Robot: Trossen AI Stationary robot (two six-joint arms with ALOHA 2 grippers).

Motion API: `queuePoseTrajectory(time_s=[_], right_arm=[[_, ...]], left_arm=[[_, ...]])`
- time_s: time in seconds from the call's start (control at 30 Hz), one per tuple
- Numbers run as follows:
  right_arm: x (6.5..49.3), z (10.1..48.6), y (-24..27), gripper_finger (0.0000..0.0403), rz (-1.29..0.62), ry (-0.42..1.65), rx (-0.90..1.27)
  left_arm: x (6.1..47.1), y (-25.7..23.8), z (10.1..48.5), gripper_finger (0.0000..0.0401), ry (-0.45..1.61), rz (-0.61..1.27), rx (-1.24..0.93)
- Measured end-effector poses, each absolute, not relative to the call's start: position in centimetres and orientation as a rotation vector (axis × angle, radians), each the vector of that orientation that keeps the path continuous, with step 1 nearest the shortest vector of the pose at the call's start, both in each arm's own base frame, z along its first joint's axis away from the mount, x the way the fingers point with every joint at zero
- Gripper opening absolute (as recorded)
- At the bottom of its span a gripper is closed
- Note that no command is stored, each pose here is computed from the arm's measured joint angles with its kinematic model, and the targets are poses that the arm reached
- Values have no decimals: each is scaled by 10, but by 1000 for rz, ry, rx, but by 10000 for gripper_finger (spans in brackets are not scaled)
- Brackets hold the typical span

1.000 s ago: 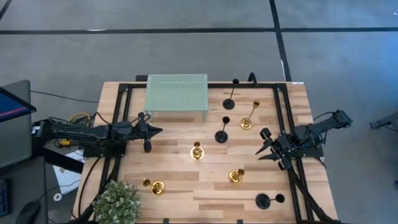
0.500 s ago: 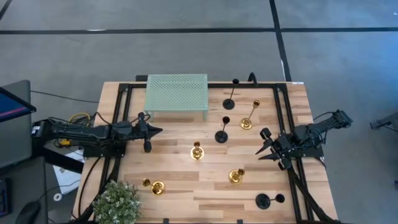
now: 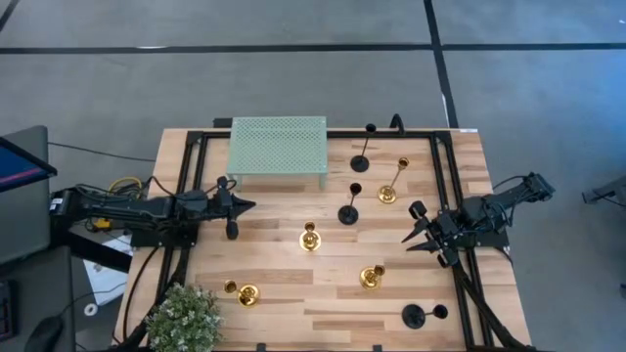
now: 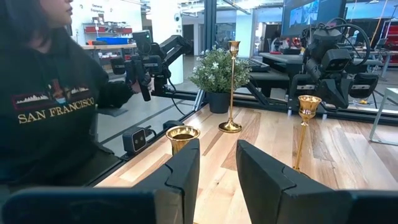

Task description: Pick & Place candle stick holders

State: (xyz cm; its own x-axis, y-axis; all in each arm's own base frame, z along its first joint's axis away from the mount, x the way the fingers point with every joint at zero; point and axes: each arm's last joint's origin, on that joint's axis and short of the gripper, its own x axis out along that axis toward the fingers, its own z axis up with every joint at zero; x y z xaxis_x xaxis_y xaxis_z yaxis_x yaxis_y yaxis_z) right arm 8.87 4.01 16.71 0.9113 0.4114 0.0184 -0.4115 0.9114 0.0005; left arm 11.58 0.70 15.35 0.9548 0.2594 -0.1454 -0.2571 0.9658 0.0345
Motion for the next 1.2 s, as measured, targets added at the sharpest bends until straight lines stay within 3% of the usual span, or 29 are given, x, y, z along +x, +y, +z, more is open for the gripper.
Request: queuePoseTrajectory(time_s=[1.2], right_arm=[[89,170,40,98,425,-37,50]], left_arm=[[116,7,156,8,128,262,12]])
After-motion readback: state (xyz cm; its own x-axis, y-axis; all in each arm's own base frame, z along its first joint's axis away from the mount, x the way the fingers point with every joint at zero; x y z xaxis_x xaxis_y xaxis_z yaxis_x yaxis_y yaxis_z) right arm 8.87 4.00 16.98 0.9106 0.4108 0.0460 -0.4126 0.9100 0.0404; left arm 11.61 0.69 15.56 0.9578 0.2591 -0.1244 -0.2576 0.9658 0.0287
